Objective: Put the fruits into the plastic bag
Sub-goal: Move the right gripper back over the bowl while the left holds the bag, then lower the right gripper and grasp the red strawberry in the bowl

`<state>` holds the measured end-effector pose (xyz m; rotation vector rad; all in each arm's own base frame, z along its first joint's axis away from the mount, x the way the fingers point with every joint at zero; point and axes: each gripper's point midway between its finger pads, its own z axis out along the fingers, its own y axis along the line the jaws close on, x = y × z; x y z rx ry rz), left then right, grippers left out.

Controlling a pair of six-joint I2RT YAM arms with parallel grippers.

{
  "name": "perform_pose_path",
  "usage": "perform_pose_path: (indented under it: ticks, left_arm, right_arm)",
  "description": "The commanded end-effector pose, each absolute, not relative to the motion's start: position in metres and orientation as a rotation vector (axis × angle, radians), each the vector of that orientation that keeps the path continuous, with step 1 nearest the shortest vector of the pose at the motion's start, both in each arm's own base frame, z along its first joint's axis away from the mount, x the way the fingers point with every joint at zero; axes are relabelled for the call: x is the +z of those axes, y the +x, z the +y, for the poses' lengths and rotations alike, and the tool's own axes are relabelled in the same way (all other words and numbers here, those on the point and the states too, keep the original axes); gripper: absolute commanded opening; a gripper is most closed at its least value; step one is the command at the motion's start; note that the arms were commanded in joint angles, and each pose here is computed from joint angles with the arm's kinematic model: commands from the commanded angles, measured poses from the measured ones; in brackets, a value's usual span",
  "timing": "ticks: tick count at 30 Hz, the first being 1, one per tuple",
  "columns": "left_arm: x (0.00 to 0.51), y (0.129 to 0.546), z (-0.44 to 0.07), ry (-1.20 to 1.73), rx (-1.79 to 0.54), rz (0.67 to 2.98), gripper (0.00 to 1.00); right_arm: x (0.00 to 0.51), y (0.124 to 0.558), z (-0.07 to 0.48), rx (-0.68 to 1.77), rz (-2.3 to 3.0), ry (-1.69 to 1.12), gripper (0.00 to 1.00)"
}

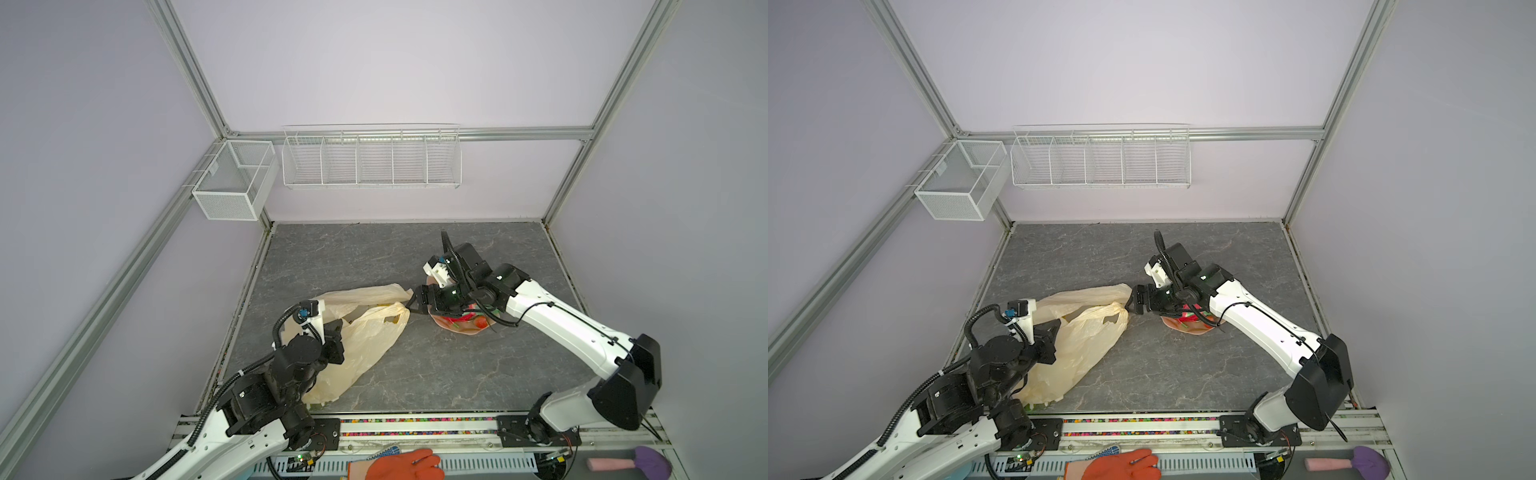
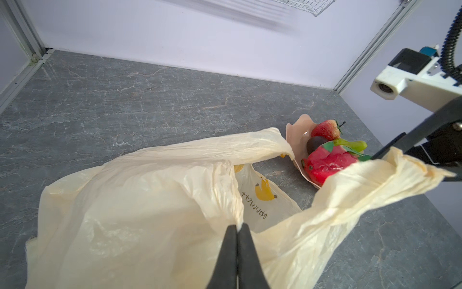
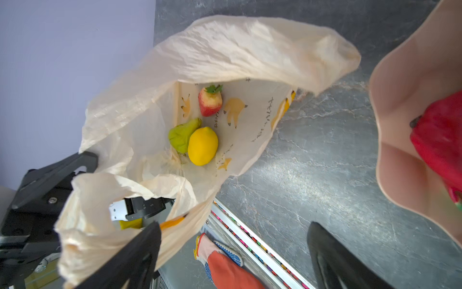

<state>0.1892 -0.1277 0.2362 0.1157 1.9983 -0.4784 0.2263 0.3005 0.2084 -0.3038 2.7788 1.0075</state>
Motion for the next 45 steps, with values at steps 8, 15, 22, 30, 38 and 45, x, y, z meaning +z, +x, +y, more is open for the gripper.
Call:
perform_pose_path:
  ticks: [8,15,22,30,38,45]
  left_arm:
    - [0.243,0.190,-0.135,0.159,-0.495,1.983,0.00]
    - [0.245,0.187,-0.133,0.156,-0.505,1.976,0.00]
    - [0.244,0.187,-0.134,0.166,-0.507,1.983,0.00]
    - [0.242,0.186,-0.133,0.164,-0.504,1.988,0.00]
    - [0.241,0.186,-0.133,0.164,-0.503,1.992,0.00]
    - [0.241,0.186,-0.132,0.158,-0.501,1.991,0.00]
  right_arm:
    - [0.209,0.245,0.182,0.490,2.811,0.061,0.95]
    - [0.198,0.273,0.111,0.285,2.783,0.240,0.98]
    - [0.174,0.307,0.082,0.273,2.799,0.296,0.83]
    - [0.150,0.344,0.075,0.330,2.806,0.316,0.68]
    - [0.151,0.383,0.083,0.383,2.779,0.211,0.74]
    - [0.136,0.416,0.095,0.447,2.807,0.145,0.82]
